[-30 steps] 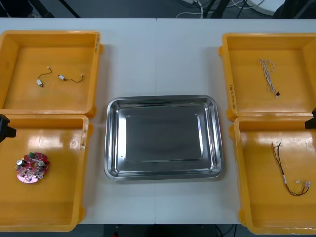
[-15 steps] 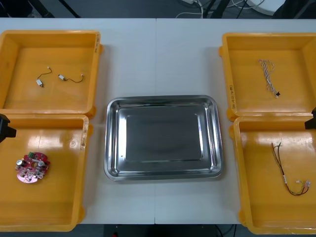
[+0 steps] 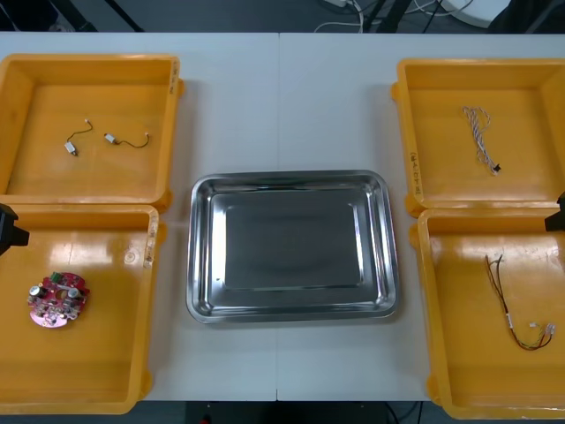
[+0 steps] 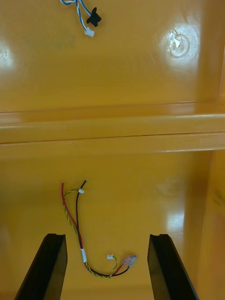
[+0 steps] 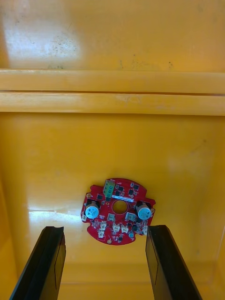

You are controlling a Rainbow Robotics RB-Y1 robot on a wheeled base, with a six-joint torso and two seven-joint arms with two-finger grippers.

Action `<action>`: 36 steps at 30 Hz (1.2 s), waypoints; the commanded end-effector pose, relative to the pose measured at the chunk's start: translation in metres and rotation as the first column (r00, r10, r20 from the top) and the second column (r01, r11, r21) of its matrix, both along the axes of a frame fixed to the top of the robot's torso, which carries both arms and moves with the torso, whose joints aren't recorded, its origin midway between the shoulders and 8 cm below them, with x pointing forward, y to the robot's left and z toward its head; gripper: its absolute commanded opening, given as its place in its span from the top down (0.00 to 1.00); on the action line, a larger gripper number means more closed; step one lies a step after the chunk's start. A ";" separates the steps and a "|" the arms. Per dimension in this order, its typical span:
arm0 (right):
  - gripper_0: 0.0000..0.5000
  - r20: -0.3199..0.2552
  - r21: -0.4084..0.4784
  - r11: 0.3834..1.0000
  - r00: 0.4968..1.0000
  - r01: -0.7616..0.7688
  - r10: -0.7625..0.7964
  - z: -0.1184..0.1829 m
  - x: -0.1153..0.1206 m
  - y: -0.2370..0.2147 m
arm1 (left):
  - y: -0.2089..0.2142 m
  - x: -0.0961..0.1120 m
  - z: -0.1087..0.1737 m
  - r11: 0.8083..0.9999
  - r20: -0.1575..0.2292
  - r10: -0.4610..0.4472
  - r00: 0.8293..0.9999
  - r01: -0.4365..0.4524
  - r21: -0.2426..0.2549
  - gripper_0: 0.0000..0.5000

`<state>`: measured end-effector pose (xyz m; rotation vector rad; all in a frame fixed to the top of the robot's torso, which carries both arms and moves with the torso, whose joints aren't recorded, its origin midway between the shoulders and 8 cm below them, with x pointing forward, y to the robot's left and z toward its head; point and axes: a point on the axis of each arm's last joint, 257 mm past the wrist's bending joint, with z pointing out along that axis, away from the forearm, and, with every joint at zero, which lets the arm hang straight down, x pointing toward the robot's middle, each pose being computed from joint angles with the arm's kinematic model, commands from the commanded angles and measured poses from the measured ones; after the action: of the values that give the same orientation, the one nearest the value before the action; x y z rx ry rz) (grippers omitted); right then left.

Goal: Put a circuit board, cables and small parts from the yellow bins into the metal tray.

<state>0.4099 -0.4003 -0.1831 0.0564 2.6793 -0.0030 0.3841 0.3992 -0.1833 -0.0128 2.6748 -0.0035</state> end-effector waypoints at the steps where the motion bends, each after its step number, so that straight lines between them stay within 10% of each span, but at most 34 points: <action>1: 0.00 0.039 -0.047 0.999 0.999 0.010 -0.008 0.027 0.007 -0.015 | -0.004 -0.005 -0.005 1.000 -0.017 0.013 1.000 -0.013 -0.017 0.00; 36: 0.00 0.039 -0.047 0.999 0.999 0.010 -0.008 0.027 0.007 -0.015 | -0.004 -0.005 -0.005 1.000 -0.017 0.013 1.000 -0.013 -0.017 0.00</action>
<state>0.4099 -0.4003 -0.1831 0.0564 2.6793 -0.0030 0.3841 0.3992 -0.1833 -0.0128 2.6748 -0.0035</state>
